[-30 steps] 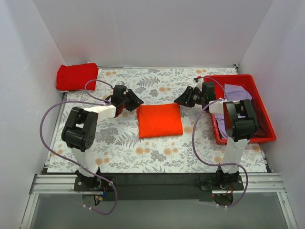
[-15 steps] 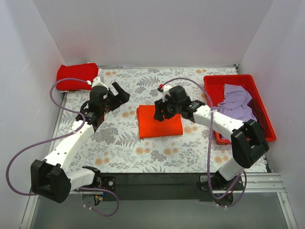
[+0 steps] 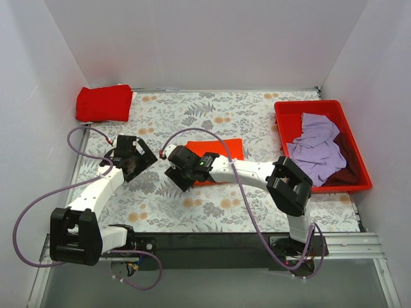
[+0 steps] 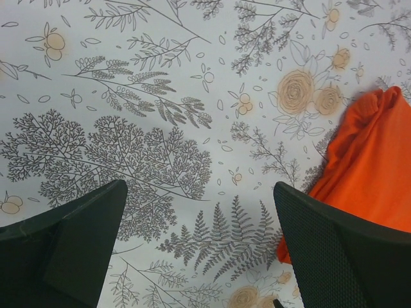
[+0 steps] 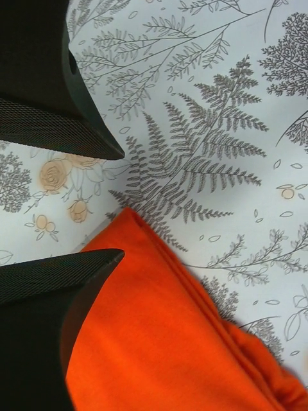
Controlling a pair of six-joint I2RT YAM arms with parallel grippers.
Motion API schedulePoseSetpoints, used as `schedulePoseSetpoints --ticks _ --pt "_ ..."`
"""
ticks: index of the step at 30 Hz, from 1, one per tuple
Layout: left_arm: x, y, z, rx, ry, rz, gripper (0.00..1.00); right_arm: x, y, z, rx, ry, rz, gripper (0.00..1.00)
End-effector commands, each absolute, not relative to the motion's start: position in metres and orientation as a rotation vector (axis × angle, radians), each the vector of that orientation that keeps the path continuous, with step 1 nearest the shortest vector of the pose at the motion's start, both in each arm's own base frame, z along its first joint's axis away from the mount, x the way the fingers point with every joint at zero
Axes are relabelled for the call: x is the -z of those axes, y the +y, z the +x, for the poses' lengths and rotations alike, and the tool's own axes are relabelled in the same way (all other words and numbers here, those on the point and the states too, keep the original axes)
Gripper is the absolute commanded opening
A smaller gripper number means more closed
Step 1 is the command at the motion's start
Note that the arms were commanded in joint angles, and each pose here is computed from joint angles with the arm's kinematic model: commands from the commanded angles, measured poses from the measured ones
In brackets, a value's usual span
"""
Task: Fold and stack the t-shirts
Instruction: Fold the tshirt, then neatly place the folded tshirt to the corner
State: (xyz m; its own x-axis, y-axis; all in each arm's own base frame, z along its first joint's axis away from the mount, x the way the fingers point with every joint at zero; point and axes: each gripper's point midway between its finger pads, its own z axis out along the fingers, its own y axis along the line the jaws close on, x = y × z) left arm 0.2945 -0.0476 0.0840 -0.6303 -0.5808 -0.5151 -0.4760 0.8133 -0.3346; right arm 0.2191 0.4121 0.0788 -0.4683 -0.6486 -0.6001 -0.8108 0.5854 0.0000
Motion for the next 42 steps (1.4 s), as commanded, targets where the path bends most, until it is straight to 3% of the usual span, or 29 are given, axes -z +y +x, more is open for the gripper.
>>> schedulePoseSetpoints --ticks 1,12,24,29,31,33,38,42 --pt "-0.085 -0.042 0.296 0.232 2.369 -0.804 0.98 -0.087 0.42 0.234 -0.262 2.214 -1.154 0.64" --pt "-0.082 -0.036 0.297 0.296 2.358 -0.876 0.98 -0.052 0.417 0.234 -0.056 2.239 -1.226 0.5" --pt "-0.081 -0.044 0.297 0.374 2.377 -0.849 0.98 -0.034 0.401 0.226 0.027 2.261 -1.257 0.47" --pt "-0.078 -0.051 0.296 0.416 2.398 -0.823 0.98 -0.025 0.397 0.225 0.048 2.273 -1.275 0.33" --pt "-0.072 -0.053 0.295 0.425 2.422 -0.827 0.98 -0.025 0.396 0.225 0.055 2.271 -1.275 0.13" --pt "-0.067 -0.057 0.296 0.445 2.45 -0.838 0.98 -0.027 0.396 0.225 0.051 2.267 -1.271 0.03" --pt "-0.058 -0.075 0.295 0.576 2.498 -0.863 0.91 -0.05 0.4 0.224 -0.017 2.234 -1.242 0.01" --pt "-0.059 -0.106 0.289 0.848 2.496 -0.889 0.84 -0.072 0.405 0.223 -0.103 2.198 -1.198 0.01"
